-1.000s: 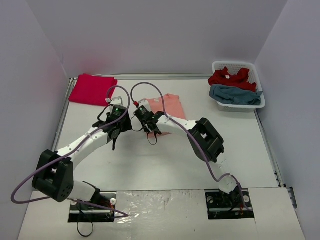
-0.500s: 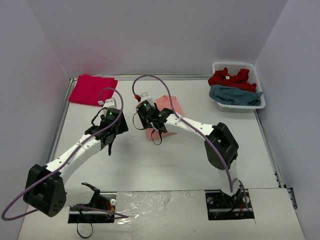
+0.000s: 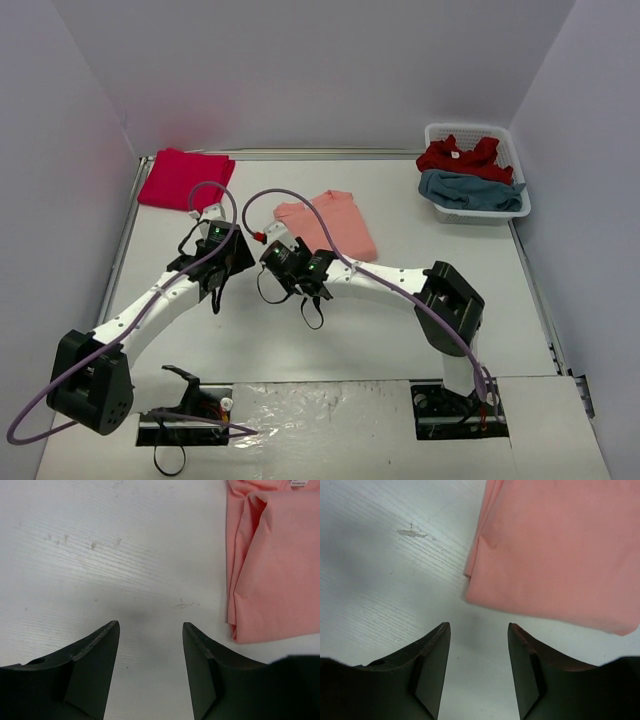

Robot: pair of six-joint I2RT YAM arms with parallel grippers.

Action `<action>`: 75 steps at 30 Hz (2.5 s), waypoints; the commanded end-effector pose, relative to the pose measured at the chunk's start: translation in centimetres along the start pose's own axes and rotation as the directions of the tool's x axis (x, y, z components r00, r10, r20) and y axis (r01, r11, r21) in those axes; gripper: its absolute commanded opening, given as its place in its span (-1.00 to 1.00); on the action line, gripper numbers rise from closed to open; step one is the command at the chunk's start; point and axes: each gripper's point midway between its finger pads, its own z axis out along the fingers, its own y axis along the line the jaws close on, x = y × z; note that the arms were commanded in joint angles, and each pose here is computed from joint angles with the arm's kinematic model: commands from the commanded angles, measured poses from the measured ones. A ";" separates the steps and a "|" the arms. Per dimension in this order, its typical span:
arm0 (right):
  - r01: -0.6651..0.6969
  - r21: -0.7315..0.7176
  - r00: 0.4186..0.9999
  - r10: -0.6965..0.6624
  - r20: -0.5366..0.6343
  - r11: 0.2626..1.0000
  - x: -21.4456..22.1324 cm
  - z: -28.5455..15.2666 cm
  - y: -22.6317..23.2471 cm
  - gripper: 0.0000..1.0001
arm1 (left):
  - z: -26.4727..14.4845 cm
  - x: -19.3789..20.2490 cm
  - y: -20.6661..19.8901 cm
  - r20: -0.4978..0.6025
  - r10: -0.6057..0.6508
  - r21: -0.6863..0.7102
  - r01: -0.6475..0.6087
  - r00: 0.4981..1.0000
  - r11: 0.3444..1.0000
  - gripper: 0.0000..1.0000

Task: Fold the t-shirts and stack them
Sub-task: Smooth out wrinkles on the folded tshirt, then put the neatly folded tshirt into the corner of the board with the left arm

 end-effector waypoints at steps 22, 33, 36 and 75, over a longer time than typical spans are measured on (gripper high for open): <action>0.163 0.147 0.983 -0.148 -0.105 0.976 4.8 4.5 -0.4 -0.05 | 0.2 1.3 0.9 -0.011 -0.059 0.010 0.059 0.998 0.998 0.05; 0.188 0.182 0.981 -0.176 -0.077 0.965 3.9 4.4 0.0 -0.04 | 0.9 2.0 1.1 -0.030 -0.061 0.010 0.062 0.998 0.998 0.05; 0.206 0.207 0.978 -0.194 -0.074 0.956 3.8 4.5 0.0 -0.03 | 1.1 2.2 1.0 -0.034 -0.061 0.013 0.061 0.998 0.998 0.04; 0.208 0.260 0.977 -0.214 -0.007 0.943 1.2 3.1 -0.9 -1.00 | 1.5 3.4 -2.2 -0.169 -0.270 0.138 0.294 0.948 0.946 0.35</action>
